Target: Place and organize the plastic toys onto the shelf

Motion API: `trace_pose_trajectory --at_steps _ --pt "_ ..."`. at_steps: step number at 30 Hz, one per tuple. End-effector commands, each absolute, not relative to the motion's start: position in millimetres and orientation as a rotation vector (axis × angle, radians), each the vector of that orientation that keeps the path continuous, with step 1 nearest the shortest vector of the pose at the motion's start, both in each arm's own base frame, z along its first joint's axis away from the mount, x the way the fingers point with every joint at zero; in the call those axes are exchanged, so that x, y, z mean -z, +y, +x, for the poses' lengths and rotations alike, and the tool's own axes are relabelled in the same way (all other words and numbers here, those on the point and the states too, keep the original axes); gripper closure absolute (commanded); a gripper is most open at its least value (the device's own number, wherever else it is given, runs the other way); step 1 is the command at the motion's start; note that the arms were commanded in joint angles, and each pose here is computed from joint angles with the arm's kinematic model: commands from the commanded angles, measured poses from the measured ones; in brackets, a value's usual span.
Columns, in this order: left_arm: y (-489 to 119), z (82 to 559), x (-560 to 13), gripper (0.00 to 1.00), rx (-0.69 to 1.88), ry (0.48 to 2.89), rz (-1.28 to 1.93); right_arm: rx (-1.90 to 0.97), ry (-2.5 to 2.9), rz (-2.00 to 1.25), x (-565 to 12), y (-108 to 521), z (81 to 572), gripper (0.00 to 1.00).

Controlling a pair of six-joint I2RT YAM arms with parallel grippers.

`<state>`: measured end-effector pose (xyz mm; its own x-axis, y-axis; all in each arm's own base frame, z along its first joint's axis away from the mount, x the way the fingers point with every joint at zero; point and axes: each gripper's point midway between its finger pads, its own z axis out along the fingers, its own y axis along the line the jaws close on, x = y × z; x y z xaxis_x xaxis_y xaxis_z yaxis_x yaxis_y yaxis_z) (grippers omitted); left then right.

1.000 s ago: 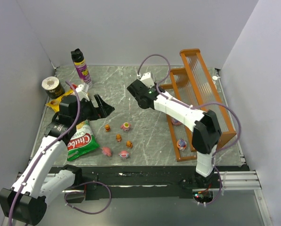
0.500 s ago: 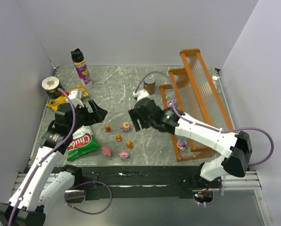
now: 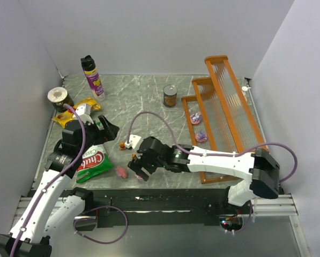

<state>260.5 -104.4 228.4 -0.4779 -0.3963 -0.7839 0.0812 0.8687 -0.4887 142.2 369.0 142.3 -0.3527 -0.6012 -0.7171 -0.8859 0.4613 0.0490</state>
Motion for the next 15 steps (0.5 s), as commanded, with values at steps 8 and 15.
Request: trace_pose_trajectory --at_steps 8,15 --pt "-97.7 267.4 -230.2 0.04 0.542 1.984 -0.242 -0.443 1.974 -1.44 -97.2 406.7 137.2 0.25" --pt "-98.1 267.6 -228.0 0.04 0.546 1.996 -0.244 -0.382 1.998 -1.463 -74.9 407.8 141.6 0.28"
